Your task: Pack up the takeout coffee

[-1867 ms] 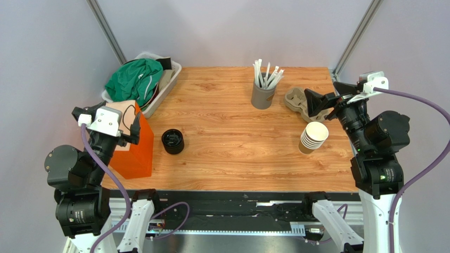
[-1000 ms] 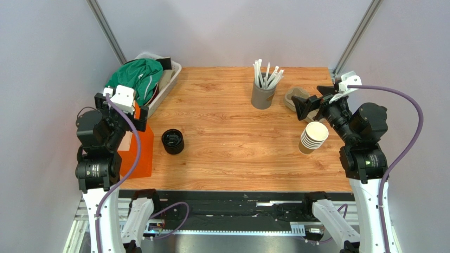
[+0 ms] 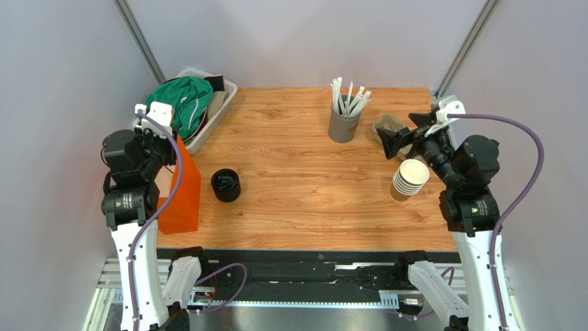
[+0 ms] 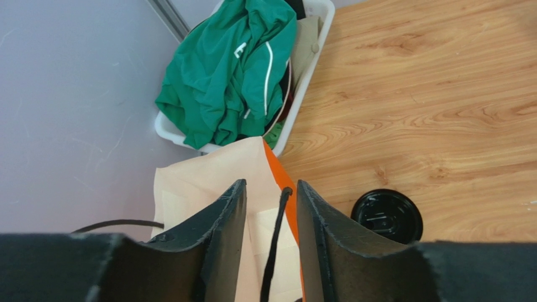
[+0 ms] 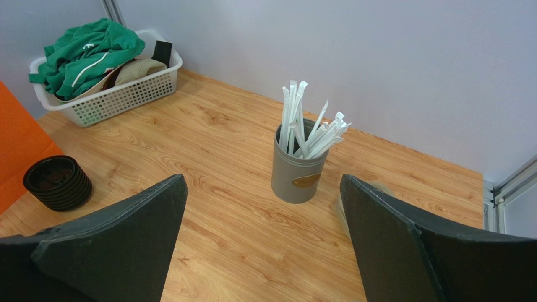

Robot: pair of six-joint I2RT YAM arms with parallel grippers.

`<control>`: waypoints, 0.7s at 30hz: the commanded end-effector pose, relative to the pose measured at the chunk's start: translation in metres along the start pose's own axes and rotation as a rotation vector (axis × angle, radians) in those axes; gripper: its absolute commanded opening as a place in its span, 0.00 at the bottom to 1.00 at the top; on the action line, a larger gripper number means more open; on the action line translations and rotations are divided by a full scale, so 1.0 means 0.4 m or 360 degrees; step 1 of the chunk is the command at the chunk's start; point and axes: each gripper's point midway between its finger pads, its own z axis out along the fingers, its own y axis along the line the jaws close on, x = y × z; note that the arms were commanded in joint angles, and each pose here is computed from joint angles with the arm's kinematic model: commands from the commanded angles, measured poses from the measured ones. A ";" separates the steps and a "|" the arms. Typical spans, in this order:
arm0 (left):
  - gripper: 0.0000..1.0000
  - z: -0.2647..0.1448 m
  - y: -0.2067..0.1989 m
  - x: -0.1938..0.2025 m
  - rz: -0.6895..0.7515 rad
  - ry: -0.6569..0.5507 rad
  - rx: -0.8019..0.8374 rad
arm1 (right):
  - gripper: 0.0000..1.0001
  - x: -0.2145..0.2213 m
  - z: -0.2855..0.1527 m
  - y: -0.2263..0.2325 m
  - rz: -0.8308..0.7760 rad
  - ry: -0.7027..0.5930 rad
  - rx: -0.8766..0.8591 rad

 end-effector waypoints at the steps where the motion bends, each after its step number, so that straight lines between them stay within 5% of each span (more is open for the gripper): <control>1: 0.42 -0.028 -0.016 -0.024 -0.0001 -0.0059 0.0051 | 0.99 -0.032 0.000 -0.001 -0.0051 -0.0088 -0.0005; 5: 0.35 -0.035 -0.017 -0.031 0.0005 -0.0067 0.0058 | 0.99 -0.035 -0.001 -0.003 -0.0054 -0.0094 0.0000; 9: 0.06 -0.029 -0.014 -0.033 0.0004 -0.0070 0.0052 | 0.99 -0.031 0.001 -0.002 -0.0048 -0.0092 -0.0002; 21: 0.00 -0.014 0.016 -0.086 0.0008 -0.0174 -0.0018 | 0.99 -0.020 0.007 0.009 -0.0036 -0.0084 -0.0049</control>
